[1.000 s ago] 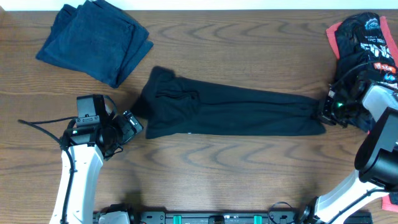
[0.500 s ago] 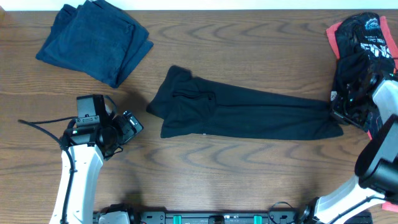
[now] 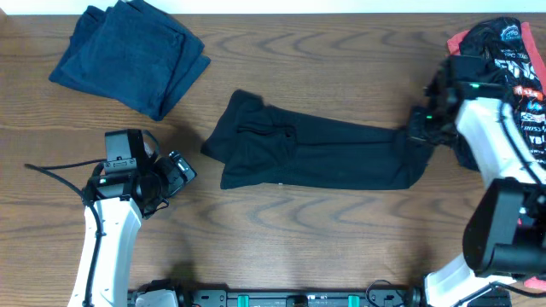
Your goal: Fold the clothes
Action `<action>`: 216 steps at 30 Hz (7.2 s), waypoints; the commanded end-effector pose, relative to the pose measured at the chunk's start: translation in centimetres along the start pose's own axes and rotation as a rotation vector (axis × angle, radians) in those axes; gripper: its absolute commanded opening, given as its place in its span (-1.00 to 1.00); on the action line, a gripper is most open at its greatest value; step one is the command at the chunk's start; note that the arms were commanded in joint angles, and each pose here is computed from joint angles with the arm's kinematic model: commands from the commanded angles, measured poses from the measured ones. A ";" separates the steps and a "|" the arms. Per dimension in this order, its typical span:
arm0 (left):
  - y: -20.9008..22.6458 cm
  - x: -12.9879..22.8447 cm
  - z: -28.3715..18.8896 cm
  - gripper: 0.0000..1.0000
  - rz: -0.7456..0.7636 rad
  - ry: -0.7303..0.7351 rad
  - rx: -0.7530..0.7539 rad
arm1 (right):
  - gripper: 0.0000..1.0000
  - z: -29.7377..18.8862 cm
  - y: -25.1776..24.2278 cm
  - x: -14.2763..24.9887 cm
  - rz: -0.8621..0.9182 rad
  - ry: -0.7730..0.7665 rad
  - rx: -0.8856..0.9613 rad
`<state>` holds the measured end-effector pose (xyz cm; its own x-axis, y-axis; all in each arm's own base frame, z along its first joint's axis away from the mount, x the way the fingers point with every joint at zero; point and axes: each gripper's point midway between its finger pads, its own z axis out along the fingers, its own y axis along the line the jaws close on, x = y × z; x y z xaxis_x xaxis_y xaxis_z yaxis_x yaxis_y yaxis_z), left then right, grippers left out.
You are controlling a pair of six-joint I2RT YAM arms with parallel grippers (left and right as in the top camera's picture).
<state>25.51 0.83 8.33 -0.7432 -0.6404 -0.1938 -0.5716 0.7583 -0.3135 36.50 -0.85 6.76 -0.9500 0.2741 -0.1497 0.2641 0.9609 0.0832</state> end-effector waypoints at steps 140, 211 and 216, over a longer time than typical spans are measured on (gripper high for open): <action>0.5 0.0 0.7 0.96 0.025 -0.007 -0.012 | -0.98 -0.1 -1.0 4.6 0.084 0.016 0.132; 0.4 -0.1 0.7 0.96 0.026 -0.014 -0.007 | -0.97 -2.2 -1.0 8.8 -0.114 0.099 0.438; 0.4 -0.1 0.7 0.96 0.026 -0.014 -0.008 | -0.97 -0.9 0.2 9.8 -0.151 0.133 0.466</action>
<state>25.98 0.90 8.10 -0.7494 -0.6247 -0.2194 -0.5496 0.7717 -0.3202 27.35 1.79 7.14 -0.9892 0.1461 -0.0112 0.1414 0.9317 -0.3345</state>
